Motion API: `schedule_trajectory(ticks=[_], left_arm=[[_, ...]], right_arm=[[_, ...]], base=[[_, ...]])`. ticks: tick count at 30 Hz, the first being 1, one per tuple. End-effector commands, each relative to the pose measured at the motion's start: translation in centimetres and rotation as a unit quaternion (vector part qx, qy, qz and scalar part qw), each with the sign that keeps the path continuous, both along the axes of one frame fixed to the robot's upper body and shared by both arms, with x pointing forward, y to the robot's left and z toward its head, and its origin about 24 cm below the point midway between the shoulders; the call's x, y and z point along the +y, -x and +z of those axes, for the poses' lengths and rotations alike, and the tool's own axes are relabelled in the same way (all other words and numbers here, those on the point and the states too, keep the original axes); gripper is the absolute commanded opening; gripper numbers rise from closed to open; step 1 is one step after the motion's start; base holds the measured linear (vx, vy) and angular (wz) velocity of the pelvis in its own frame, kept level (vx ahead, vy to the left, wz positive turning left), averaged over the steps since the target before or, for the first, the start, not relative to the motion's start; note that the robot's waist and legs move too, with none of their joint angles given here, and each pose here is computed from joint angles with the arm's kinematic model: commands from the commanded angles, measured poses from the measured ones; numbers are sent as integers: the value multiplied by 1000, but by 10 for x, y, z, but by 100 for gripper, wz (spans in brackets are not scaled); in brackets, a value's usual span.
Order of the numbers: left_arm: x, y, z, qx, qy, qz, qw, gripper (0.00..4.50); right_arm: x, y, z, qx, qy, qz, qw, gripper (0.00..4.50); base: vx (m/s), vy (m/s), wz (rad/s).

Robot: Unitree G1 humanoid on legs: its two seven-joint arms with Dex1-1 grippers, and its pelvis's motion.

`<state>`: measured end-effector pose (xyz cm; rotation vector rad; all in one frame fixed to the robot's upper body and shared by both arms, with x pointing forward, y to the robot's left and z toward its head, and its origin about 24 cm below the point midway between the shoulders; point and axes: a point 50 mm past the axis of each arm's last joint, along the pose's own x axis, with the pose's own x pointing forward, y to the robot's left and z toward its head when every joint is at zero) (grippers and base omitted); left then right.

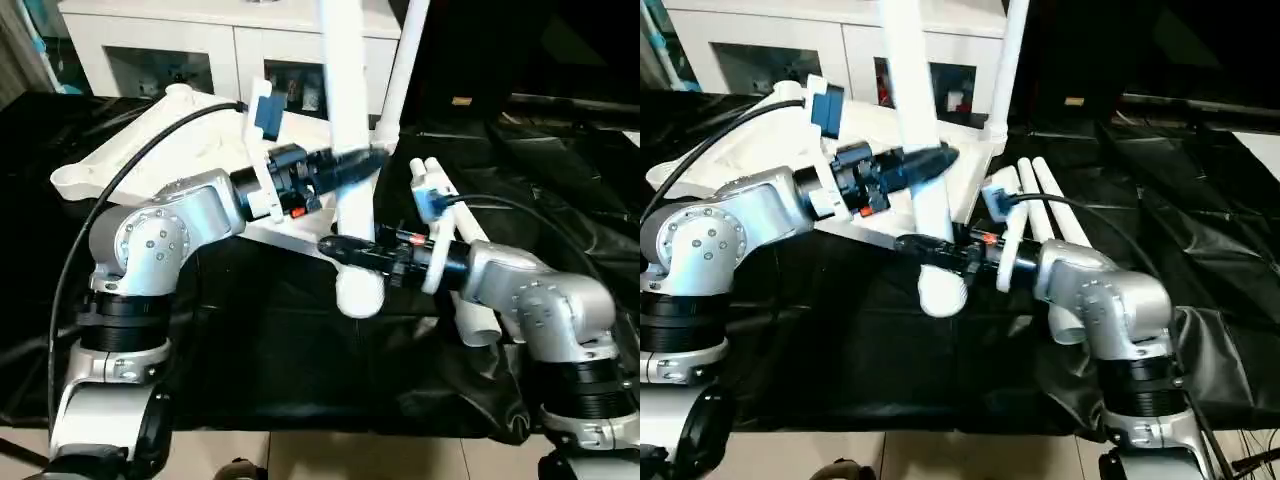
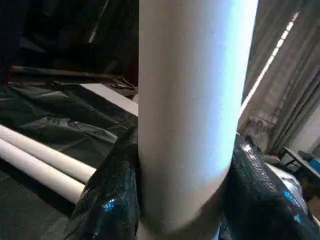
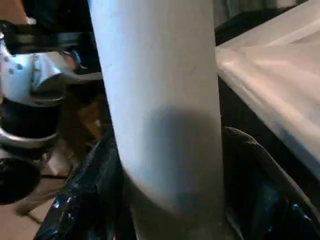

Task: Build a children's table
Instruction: Pick table leg

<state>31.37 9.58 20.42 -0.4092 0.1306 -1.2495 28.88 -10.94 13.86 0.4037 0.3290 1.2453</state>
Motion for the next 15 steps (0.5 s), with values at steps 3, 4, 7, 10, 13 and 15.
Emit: schedule_trajectory(ticks=[3, 4, 7, 10, 13, 15], left_arm=[[-3, 2, 3, -14, -8, -29, 999, 186], [-3, 2, 2, -16, -8, -31, 999, 186], [-2, 1, 1, -18, -7, -35, 999, 186], [-1, 1, 0, -18, -5, -39, 999, 185], [-1, 0, 0, -17, -5, -39, 999, 185], [1, -1, -2, -14, -13, -30, 999, 220]], right_arm=[[1, 3, 4, 5, 2, 28, 1000, 253], [1, 4, 4, 8, 4, 33, 999, 253], [0, 5, 3, 18, 5, 36, 999, 234], [1, 8, 1, 23, 9, 38, 999, 215], [2, 8, 0, 20, 11, 33, 999, 208], [3, 4, 1, 6, 17, 8, 1000, 204]], base=[[0, 0, 0], [0, 0, 0], [0, 0, 0], [0, 0, 0], [0, 0, 0], [0, 0, 0]])
